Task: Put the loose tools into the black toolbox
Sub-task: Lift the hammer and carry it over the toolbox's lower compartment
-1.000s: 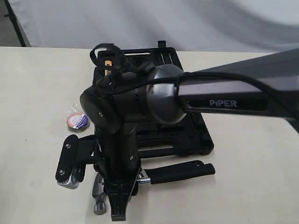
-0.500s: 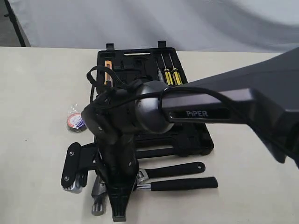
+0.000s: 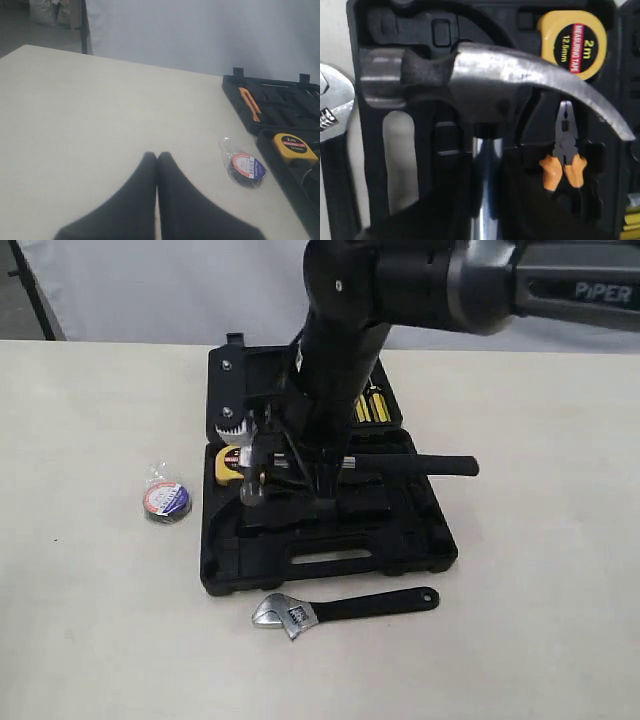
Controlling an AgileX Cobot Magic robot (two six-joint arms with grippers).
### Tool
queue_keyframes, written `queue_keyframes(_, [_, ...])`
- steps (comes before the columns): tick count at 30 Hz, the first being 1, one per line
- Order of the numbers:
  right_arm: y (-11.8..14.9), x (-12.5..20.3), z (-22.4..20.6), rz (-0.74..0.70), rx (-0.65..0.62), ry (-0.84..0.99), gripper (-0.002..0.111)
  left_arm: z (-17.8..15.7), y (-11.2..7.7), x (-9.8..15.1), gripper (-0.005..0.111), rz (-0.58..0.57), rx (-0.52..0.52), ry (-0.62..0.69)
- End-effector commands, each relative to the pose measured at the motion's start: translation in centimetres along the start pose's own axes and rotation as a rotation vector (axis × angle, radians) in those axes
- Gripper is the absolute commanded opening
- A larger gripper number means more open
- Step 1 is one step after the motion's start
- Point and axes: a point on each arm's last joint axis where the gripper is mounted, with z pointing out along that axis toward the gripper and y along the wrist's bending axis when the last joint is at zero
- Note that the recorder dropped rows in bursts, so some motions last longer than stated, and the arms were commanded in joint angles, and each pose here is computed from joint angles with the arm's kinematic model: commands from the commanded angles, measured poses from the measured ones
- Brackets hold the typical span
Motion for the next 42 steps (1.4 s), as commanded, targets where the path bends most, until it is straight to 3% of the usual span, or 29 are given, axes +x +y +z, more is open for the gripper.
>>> queue_keyframes(1, [-0.4, -0.2, 2.7, -0.107, -0.026, -0.062, -0.001, -0.1, 0.0, 0.2, 0.001, -0.022, 0.014, -0.007])
queue_keyframes(4, [0.0, -0.7, 4.2, -0.177, -0.075, -0.108, -0.001, -0.1, 0.0, 0.2, 0.001, -0.022, 0.014, -0.007])
queue_keyframes(17, [0.6, -0.6, 7.1, -0.052, -0.152, -0.103, 0.0, -0.1, 0.0, 0.2, 0.001, -0.022, 0.014, -0.007])
queue_keyframes(19, [0.6, -0.6, 7.2, -0.028, -0.152, -0.104, 0.005, -0.1, 0.0, 0.2, 0.001, -0.022, 0.014, -0.007])
queue_keyframes(24, [0.4, -0.7, 7.2, -0.01, -0.14, -0.11, 0.037, -0.1, 0.0, 0.2, 0.001, -0.022, 0.014, -0.007])
queue_keyframes(27, [0.4, -0.7, 7.2, -0.029, -0.139, -0.111, 0.045, -0.1, 0.0, 0.2, 0.001, -0.022, 0.014, -0.007])
queue_keyframes(35, [-0.1, -1.1, 4.2, -0.016, -0.069, -0.152, 0.042, -0.1, 0.0, 0.2, 0.001, -0.022, 0.014, -0.007])
queue_keyframes(37, [-0.4, -1.4, 2.7, 0.08, -0.037, -0.173, 0.032, -0.1, 0.0, 0.2, 0.001, -0.022, 0.014, -0.007])
queue_keyframes(40, [-0.7, -1.1, 1.6, 0.303, -0.026, -0.169, -0.001, -0.1, 0.0, 0.2, 0.001, -0.022, 0.014, -0.007])
queue_keyframes(42, [-0.6, -0.7, 2.0, 0.429, -0.05, -0.129, 0.0, -0.1, 0.0, 0.2, 0.001, -0.022, 0.014, -0.007])
